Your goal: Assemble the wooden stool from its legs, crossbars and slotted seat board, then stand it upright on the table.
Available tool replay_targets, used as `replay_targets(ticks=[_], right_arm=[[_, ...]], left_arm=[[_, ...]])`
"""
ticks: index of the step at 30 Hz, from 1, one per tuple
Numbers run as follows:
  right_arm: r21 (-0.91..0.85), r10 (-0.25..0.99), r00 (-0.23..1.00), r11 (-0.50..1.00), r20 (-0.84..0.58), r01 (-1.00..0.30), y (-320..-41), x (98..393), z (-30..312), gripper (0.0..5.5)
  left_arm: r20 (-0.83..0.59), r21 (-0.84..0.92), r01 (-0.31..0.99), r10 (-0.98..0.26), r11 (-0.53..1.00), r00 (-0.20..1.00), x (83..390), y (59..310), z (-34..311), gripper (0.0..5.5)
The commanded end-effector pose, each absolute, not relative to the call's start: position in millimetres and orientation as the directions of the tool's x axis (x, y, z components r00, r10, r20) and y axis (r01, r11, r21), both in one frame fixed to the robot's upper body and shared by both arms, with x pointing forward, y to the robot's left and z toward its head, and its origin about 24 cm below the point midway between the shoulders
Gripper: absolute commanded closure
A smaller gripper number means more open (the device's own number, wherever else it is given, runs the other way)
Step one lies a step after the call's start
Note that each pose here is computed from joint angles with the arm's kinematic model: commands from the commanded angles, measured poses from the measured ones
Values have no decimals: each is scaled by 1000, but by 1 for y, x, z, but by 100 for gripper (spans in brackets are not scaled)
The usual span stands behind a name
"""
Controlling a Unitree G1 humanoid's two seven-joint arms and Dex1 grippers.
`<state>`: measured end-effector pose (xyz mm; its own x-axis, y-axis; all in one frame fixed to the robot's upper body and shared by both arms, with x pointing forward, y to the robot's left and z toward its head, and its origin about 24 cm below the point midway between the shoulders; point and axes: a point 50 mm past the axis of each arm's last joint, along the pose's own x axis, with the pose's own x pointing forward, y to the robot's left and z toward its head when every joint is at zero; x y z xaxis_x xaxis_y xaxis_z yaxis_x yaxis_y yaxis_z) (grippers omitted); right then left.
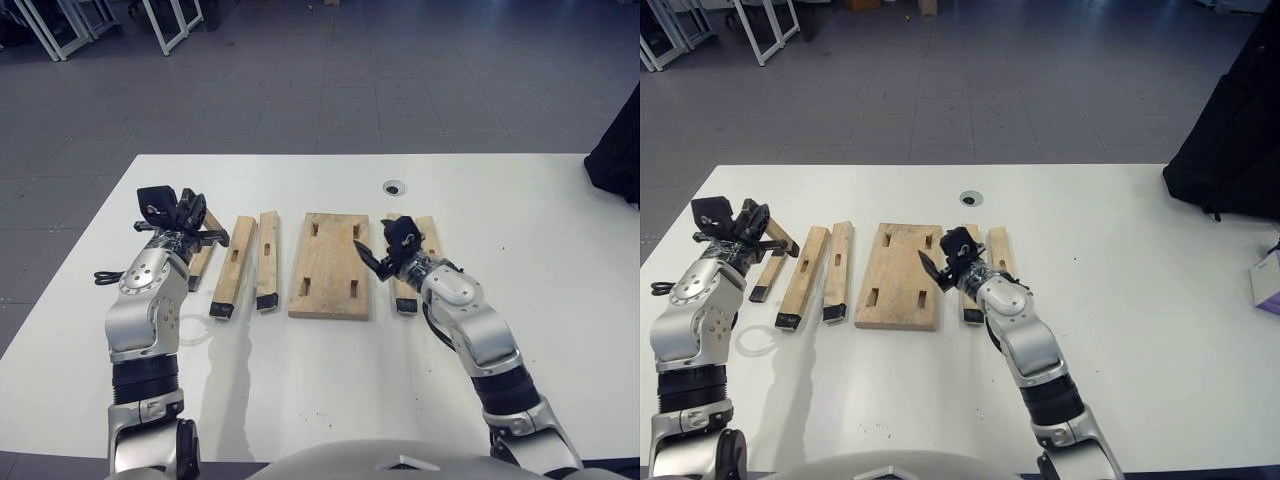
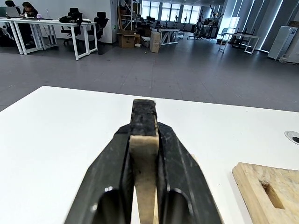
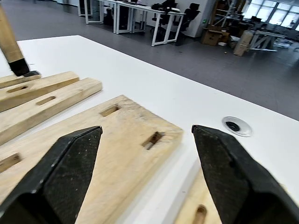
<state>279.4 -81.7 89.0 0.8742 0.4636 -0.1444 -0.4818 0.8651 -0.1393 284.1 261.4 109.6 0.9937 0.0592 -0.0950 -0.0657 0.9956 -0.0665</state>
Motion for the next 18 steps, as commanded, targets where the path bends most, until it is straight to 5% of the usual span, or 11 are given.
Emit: replay_targets(ticks=[1, 18], right_arm=[[-146, 331, 941, 930, -76, -338, -87, 287, 97, 195], [-196, 300, 954, 935, -10, -296, -88, 286, 103, 195]], left_arm=[[-103, -66, -34, 27, 997, 994, 283, 254, 109, 509], [-123, -18, -30, 27, 999, 992, 270, 242, 102, 509]])
